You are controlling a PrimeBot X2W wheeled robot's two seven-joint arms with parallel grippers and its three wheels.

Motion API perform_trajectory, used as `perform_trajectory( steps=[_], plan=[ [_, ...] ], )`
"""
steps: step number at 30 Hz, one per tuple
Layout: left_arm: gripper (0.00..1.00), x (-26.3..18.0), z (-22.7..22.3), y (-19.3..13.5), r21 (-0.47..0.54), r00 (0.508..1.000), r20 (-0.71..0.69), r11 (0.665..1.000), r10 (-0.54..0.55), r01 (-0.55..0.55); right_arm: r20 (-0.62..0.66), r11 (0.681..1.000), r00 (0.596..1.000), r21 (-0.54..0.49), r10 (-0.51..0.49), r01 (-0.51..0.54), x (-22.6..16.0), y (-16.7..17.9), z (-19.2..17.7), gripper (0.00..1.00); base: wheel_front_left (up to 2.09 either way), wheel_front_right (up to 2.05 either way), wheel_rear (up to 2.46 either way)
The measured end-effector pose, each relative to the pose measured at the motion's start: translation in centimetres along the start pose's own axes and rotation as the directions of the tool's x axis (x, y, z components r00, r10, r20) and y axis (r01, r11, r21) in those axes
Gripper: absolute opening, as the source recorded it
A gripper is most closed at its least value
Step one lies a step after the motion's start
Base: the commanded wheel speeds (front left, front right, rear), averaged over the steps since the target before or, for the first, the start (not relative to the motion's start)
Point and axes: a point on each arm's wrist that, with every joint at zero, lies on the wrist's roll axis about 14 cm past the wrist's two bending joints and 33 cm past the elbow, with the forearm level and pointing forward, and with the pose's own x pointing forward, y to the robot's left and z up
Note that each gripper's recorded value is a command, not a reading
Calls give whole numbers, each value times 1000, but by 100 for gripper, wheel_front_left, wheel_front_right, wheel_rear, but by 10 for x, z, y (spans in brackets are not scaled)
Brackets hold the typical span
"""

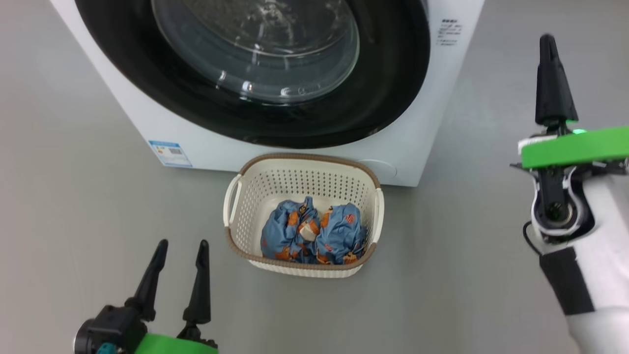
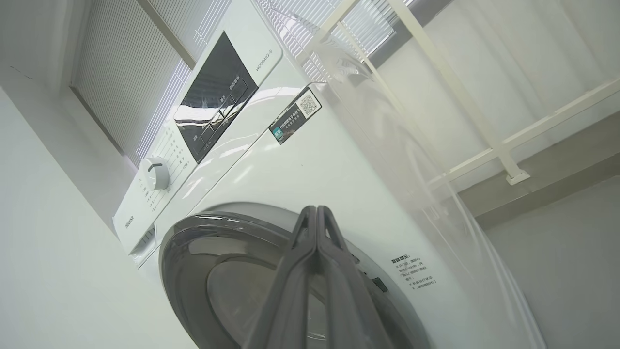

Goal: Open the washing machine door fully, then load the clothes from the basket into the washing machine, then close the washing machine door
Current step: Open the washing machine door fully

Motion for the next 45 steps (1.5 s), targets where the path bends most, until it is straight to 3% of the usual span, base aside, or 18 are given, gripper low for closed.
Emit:
perform_trajectory(
  steps=[11, 18, 29, 36, 45],
  plan=[
    [100, 14, -5, 0, -1, 1000, -14, 1000, -1, 1, -136, 965, 990, 263, 45, -7, 46, -6, -18, 0, 0, 0, 0],
    [100, 24, -12, -1, -3, 999, -34, 1000, -10, 10, -319, 969, 942, 247, 105, -24, 64, -11, -44, 0, 0, 0, 0],
    [100, 35, -28, 4, 1, 997, -76, 1000, -2, 2, -520, 923, 836, 382, 174, 46, 81, -22, -86, 0, 0, 0, 0],
    [100, 40, -36, 5, 1, 995, -97, 1000, -3, 3, -555, 892, 810, 442, 191, 92, 90, -34, -97, 0, 0, 0, 0],
    [100, 43, -45, 6, 3, 993, -120, 1000, -4, 4, -595, 879, 773, 465, 222, 105, 98, -35, -113, 0, 0, 0, 0]
  ],
)
